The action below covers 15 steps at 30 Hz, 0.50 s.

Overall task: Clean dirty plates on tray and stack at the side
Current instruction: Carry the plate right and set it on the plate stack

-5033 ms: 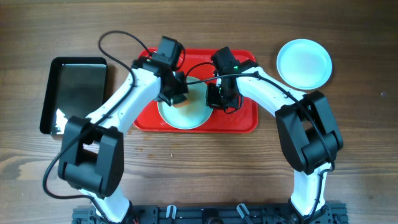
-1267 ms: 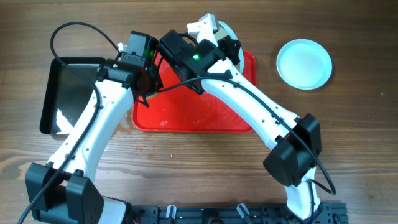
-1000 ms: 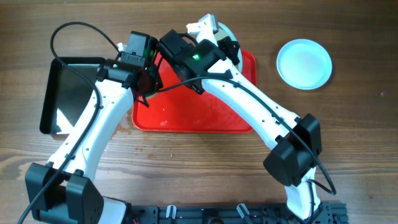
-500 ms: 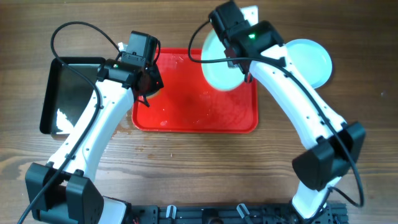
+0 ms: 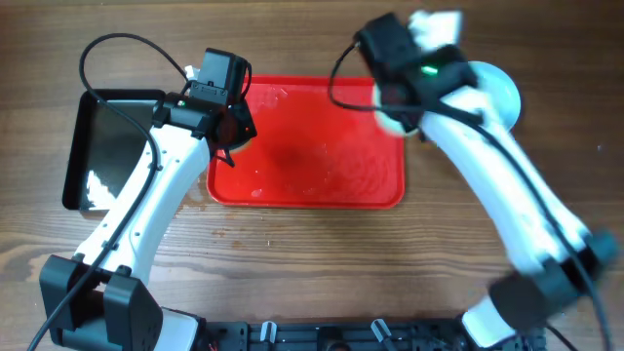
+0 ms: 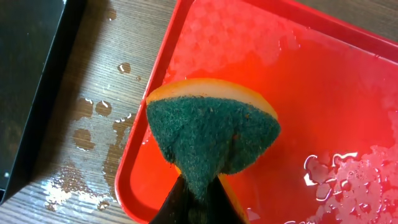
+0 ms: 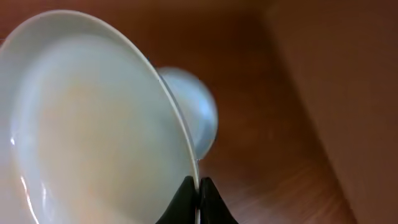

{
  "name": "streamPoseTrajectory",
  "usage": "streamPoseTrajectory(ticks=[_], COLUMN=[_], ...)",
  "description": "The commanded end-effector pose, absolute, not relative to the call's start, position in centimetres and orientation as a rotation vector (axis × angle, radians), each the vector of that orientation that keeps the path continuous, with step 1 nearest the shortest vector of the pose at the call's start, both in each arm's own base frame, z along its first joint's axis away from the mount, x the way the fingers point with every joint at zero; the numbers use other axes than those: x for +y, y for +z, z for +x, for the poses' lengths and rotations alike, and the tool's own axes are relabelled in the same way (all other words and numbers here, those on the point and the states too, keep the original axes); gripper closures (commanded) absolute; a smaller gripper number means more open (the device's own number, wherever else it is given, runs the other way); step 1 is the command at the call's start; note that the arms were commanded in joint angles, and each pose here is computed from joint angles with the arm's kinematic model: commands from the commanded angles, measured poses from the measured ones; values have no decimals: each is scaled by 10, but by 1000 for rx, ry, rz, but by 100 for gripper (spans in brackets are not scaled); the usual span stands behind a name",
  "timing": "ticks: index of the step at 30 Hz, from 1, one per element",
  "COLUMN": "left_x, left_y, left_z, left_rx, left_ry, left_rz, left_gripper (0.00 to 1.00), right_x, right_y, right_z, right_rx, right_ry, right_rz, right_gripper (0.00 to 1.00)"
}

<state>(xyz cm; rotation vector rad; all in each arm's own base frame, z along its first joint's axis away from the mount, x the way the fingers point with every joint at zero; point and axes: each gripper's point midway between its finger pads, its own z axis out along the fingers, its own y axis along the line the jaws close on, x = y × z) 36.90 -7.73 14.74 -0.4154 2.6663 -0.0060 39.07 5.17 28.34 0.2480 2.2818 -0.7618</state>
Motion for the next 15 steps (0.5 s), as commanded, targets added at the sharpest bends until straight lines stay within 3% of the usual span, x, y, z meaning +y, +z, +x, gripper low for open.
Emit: streamPoseTrajectory(ticks=[1, 5, 7, 11, 15], left_x=[-79, -79, -79, -79, -79], left_y=[145, 144, 144, 144, 144], left_z=[368, 368, 368, 368, 368], left_rx=[2672, 2673, 2673, 2673, 2673], left_ry=[-19, -19, -19, -18, -18], left_rz=[-431, -430, -430, -430, -430], left_gripper=[96, 96, 96, 96, 96], right_x=[9, 17, -16, -105, -144], right_y=[356, 279, 251, 182, 118], right_z=[378, 415, 427, 437, 439], right_rx=[2115, 2499, 2548, 2608, 2677], right_ry=[-620, 98, 389, 396, 391], right_rz=[432, 244, 382, 701, 853], right_gripper=[96, 96, 96, 96, 96])
